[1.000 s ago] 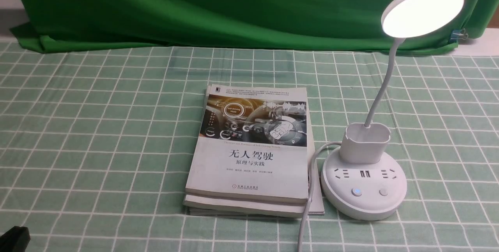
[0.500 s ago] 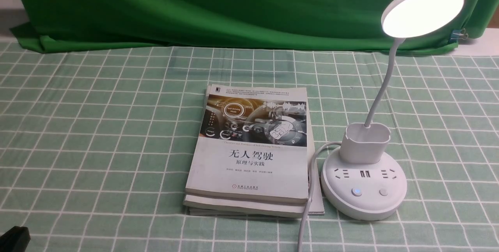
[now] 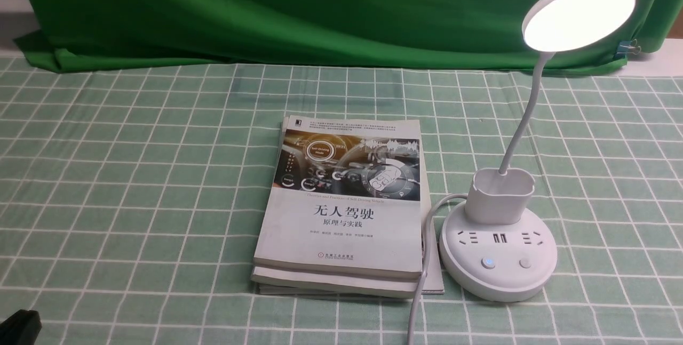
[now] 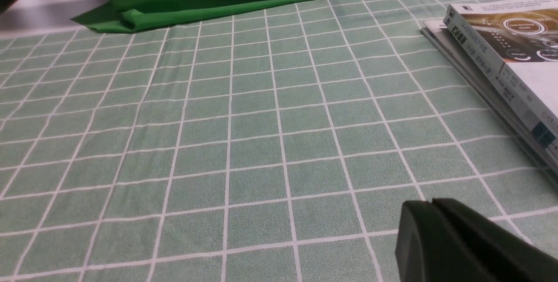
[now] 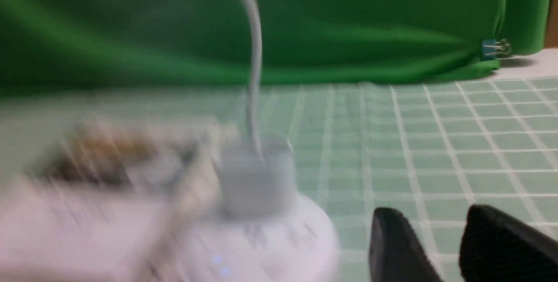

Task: Turn off the desk lamp on the blue coffee tablecloth by hand.
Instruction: 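Press the power button on the lamp base to turn the lamp off with the right gripper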

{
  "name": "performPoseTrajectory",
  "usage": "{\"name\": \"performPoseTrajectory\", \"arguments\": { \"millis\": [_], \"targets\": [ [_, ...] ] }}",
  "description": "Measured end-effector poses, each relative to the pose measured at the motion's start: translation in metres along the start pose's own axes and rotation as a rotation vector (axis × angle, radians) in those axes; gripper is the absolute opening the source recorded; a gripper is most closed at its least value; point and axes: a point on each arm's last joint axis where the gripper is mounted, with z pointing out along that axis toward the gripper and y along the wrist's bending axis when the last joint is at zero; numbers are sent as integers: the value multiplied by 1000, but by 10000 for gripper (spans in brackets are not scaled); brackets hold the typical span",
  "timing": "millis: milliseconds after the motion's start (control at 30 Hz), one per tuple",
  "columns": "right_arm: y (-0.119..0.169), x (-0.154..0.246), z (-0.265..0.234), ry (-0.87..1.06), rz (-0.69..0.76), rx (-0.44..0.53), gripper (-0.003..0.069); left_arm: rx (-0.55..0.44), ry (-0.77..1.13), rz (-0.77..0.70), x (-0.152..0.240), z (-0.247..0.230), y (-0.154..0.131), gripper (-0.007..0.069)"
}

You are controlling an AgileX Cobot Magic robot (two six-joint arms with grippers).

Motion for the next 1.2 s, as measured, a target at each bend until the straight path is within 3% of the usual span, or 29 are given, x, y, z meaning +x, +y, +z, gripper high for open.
{"name": "performPoseTrajectory", "arguments": {
  "millis": [33,200,367,433,567,667,833,1000,1200],
  "targets": [
    [0,-1,0,-7,0,-1,242,0,0,0,0,0,0,0],
    [2,-20,-2,-222,273,-52,242,0,0,0,0,0,0,0],
    [2,-28,-5,-311,317,-78,229,0,0,0,0,0,0,0],
    [3,-28,-4,-284,331,-74,169,0,0,0,0,0,0,0],
    [7,-46,0,-66,283,-26,51,0,0,0,0,0,0,0],
    [13,-70,5,91,203,-12,45,0,0,0,0,0,0,0],
    [23,-109,41,580,27,17,47,0,0,0,0,0,0,0],
    [25,-105,86,921,-61,19,47,0,0,0,0,0,0,0],
    [32,-87,131,1121,-91,-10,47,0,0,0,0,0,0,0]
  ]
}}
